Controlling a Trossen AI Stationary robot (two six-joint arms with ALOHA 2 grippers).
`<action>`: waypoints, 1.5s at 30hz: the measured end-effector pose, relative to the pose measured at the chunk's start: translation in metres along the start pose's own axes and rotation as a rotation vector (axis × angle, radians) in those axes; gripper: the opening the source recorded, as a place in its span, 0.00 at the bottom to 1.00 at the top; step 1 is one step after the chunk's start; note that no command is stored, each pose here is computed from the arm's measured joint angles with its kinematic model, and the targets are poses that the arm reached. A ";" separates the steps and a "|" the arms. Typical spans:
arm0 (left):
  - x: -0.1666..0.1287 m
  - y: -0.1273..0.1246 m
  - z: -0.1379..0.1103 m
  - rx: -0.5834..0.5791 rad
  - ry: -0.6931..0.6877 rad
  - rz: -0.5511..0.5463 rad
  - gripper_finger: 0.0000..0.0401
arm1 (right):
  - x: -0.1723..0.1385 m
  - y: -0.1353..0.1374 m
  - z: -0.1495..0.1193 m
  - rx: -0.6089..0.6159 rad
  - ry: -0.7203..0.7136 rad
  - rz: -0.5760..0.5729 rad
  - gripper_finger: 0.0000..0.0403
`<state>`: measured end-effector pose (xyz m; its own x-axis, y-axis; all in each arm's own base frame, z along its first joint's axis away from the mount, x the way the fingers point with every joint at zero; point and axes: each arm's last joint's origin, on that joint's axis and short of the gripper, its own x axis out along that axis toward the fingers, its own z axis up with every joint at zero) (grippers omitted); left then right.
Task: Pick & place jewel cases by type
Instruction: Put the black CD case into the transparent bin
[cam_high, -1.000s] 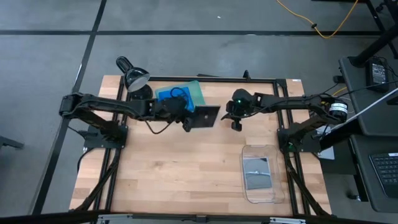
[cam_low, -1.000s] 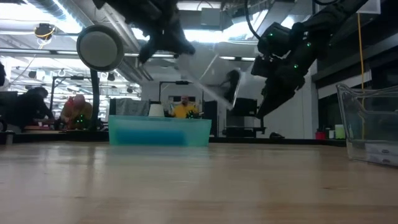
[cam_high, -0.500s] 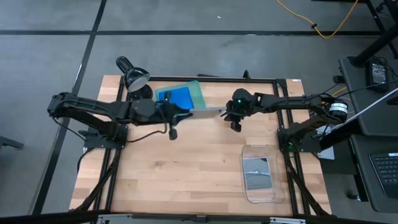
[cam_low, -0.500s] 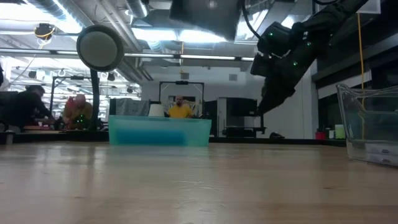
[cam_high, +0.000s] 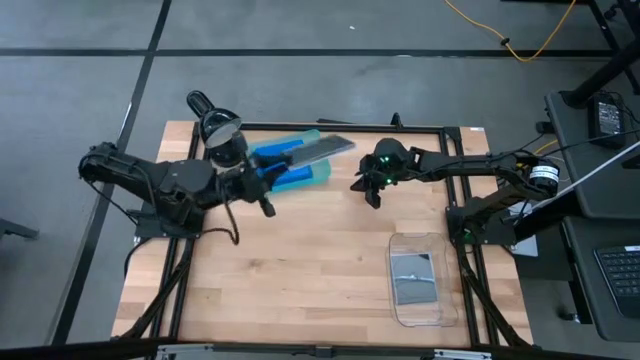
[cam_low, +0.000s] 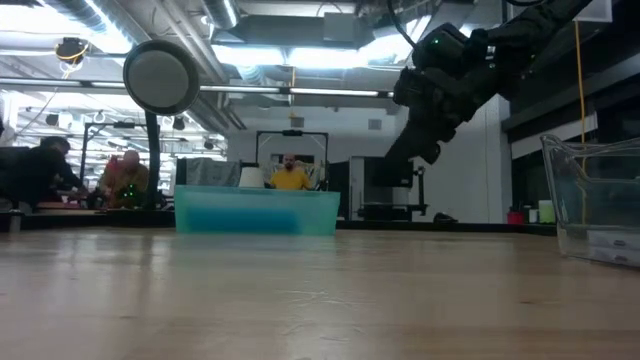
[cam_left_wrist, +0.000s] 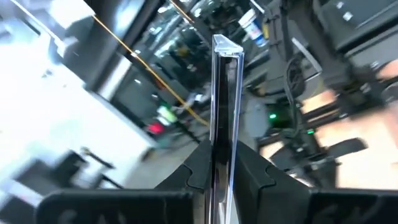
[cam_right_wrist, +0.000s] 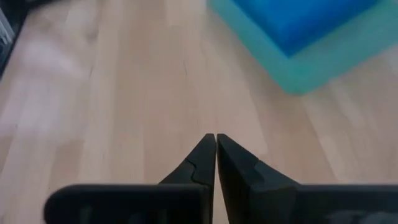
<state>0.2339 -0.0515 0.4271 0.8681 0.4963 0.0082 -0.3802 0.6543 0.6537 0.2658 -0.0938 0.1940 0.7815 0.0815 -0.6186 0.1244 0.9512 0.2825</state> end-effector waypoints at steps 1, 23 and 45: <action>-0.003 0.001 0.004 0.035 0.003 0.014 0.07 | 0.000 0.000 0.001 0.010 -0.014 0.001 0.05; -0.002 -0.046 0.026 0.843 0.152 0.050 0.07 | 0.000 0.000 0.010 0.088 -0.094 0.001 0.05; -0.001 -0.042 0.037 0.602 0.016 0.076 0.07 | 0.000 0.000 0.010 0.088 -0.097 -0.027 0.05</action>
<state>0.2606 -0.1007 0.4277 0.8391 0.5403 0.0636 -0.1899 0.1813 0.9649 0.2713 -0.0970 0.2011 0.8319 0.0230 -0.5544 0.1961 0.9225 0.3325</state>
